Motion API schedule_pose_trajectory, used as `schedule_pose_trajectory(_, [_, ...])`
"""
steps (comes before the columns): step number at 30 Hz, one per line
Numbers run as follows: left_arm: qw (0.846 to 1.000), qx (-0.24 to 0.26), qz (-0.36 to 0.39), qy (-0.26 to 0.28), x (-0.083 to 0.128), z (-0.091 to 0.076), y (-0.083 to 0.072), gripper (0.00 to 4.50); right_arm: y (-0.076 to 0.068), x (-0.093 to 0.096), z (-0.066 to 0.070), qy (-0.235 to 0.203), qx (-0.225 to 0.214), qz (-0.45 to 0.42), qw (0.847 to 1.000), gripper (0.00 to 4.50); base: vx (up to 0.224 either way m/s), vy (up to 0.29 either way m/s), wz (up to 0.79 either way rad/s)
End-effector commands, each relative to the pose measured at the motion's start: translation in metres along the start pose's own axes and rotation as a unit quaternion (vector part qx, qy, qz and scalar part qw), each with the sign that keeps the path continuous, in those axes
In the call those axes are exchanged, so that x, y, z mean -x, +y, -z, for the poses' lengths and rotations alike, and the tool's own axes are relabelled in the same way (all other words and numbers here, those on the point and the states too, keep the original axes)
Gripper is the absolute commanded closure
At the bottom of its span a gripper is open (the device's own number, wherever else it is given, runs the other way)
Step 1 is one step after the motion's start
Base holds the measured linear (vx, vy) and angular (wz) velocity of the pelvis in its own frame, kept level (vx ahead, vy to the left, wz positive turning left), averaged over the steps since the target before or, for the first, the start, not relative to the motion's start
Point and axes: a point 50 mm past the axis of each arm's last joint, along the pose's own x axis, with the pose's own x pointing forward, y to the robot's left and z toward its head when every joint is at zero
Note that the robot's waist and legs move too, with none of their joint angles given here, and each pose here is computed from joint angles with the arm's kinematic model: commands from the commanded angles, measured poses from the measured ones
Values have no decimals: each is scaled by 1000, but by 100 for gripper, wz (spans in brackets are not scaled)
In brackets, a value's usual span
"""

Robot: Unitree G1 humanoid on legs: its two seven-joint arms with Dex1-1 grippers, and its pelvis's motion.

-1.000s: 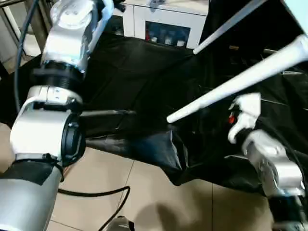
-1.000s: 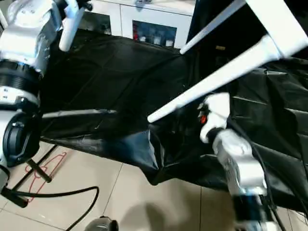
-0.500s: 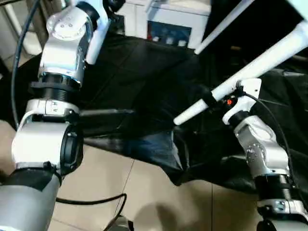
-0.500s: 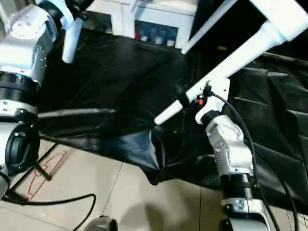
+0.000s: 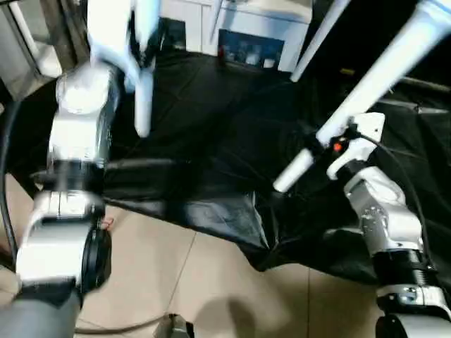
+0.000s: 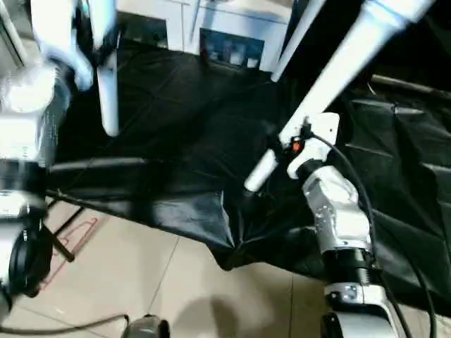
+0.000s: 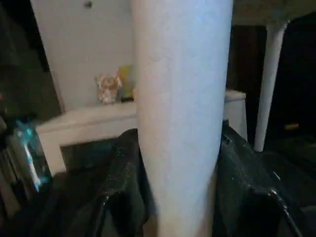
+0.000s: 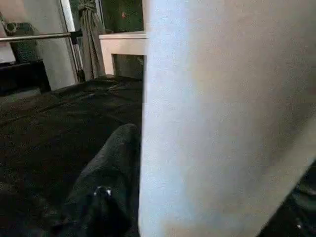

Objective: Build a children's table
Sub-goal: Flip table

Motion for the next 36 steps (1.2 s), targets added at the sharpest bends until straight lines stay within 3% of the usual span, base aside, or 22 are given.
schedule_pose_trajectory(1, [998, -19, 62, -9, -4, 0, -26, 272, 9, -1, -3, -5, 13, -23, 1000, 255, 0, 0, 0])
schedule_pose_trajectory(7, [998, -14, 58, 16, 4, 20, -32, 272, 15, 2, 5, 5, 7, -18, 1000, 300, 0, 0, 0])
schedule_pose_trajectory(18, [994, 8, 77, 71, 11, 60, -43, 272, 30, -4, 37, 57, 29, 34, 997, 306, 0, 0, 0])
schedule_pose_trajectory(19, [994, 1, 74, 84, 13, 68, -42, 216, 34, -6, 42, 62, 24, 32, 997, 252, 0, 0, 0])
schedule_pose_trajectory(23, [995, -3, 34, 96, 22, 76, -30, 196, 35, -6, 46, 59, 12, 48, 997, 234, 0, 0, 0])
schedule_pose_trajectory(24, [995, -4, 22, 94, 26, 77, -25, 165, 35, -5, 46, 59, 15, 53, 997, 205, 0, 0, 0])
schedule_pose_trajectory(26, [996, -1, 6, 87, 33, 78, -19, 155, 35, -3, 45, 55, 14, 57, 997, 194, 0, 0, 0])
schedule_pose_trajectory(32, [997, 13, -74, 15, 87, 69, 6, 106, 32, 22, 37, 30, 15, 102, 994, 147, 30, -7, -2])
schedule_pose_trajectory(33, [997, 13, -74, 15, 87, 69, 6, 94, 32, 22, 37, 30, 15, 102, 994, 136, 0, 0, 0])
schedule_pose_trajectory(34, [996, 19, -85, -14, 105, 64, 4, 82, 32, 31, 35, 21, 23, 114, 993, 125, 0, 0, 0])
schedule_pose_trajectory(36, [996, 22, -86, -26, 113, 63, 2, 61, 33, 36, 34, 15, 28, 117, 993, 113, 0, 0, 0])
